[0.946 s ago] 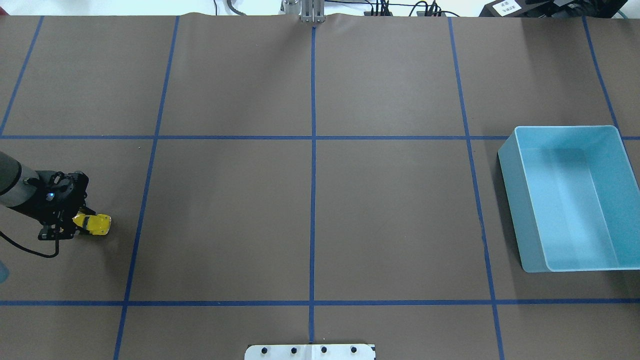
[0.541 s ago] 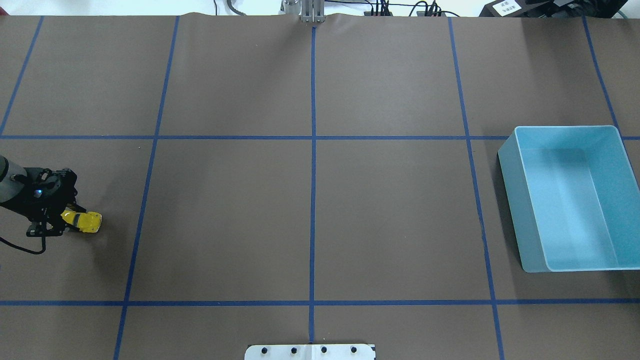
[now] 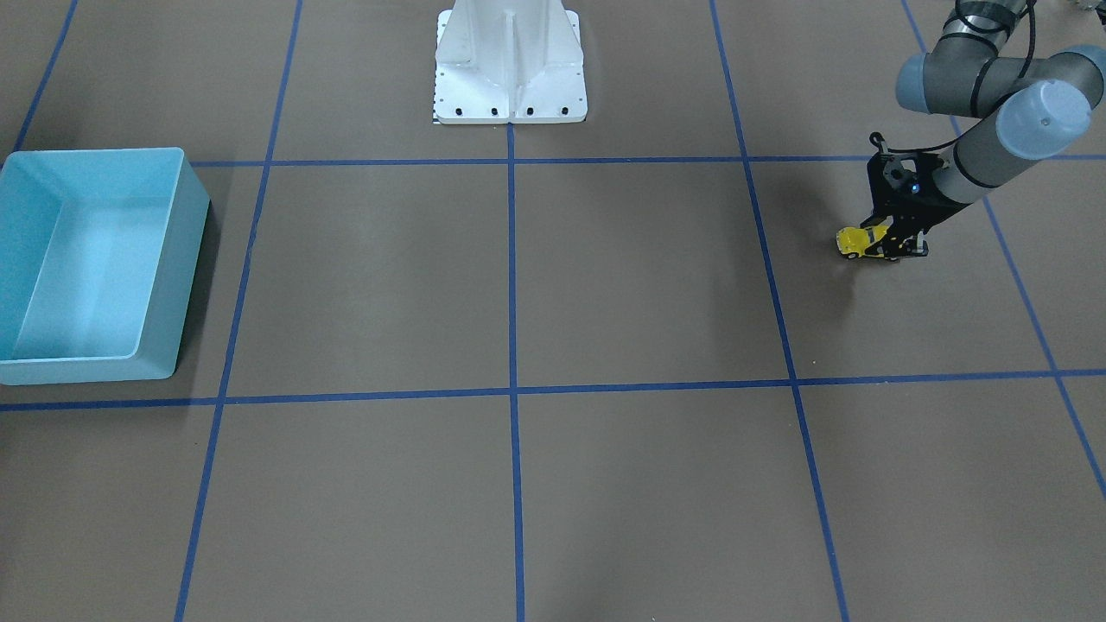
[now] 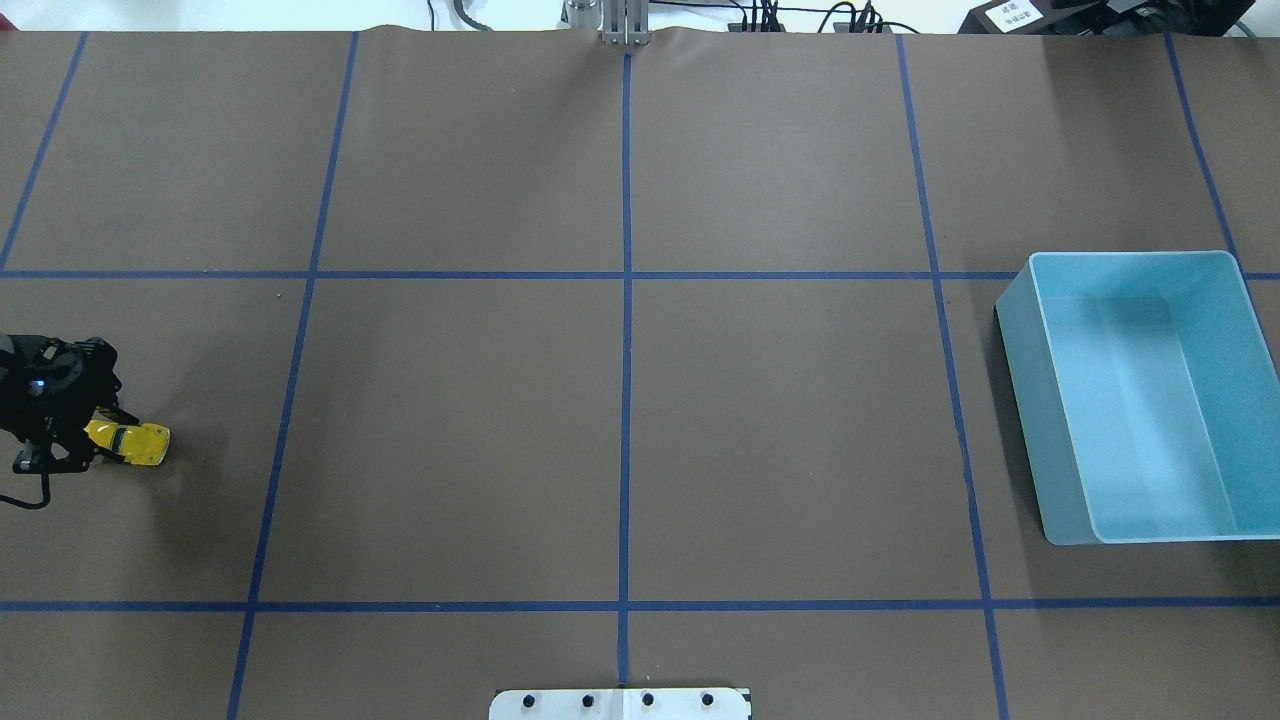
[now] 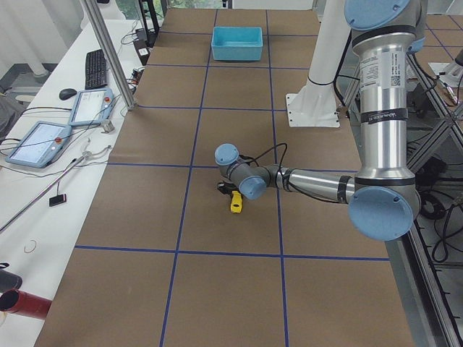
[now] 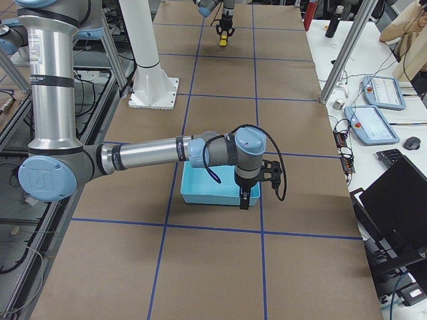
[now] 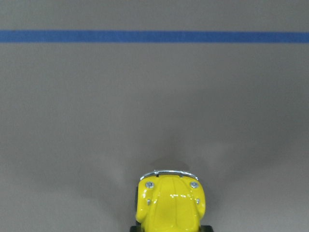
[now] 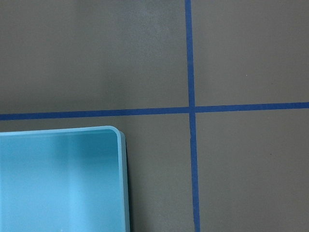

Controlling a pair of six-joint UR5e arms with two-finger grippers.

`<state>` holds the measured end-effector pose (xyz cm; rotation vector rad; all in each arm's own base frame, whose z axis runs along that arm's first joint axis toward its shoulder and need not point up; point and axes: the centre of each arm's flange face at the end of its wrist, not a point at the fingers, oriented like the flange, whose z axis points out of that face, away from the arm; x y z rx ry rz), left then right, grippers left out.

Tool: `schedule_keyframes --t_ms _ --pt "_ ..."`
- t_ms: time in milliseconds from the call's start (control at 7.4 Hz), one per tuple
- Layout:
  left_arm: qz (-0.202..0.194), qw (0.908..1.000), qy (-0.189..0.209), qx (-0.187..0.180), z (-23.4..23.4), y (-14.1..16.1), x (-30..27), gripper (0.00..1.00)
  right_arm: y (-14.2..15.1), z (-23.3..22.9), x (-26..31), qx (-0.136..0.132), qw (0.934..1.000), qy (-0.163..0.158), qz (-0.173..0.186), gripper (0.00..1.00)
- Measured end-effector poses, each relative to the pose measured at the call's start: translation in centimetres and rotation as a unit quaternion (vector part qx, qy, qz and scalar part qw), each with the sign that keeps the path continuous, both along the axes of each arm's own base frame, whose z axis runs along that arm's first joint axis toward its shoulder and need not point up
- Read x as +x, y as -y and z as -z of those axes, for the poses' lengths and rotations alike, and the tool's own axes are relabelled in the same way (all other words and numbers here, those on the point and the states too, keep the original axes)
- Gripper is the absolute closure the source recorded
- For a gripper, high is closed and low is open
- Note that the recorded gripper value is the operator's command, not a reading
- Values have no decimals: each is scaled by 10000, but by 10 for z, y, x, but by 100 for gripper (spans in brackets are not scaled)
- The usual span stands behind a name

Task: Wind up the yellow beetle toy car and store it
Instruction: 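Drag the pressed car backward with the left gripper, away from the bin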

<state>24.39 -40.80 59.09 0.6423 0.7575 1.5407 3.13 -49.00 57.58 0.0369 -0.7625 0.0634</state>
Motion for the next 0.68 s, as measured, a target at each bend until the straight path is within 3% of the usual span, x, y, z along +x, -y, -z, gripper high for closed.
schedule_keyframes --t_ms 541,676 --pt "-17 10000 6 29 -22 -5 -16 100 0 0 0 1 10000 2 0 0" --pt "-7 10000 -16 4 -29 -4 -20 68 0 0 0 2 10000 3 0 0"
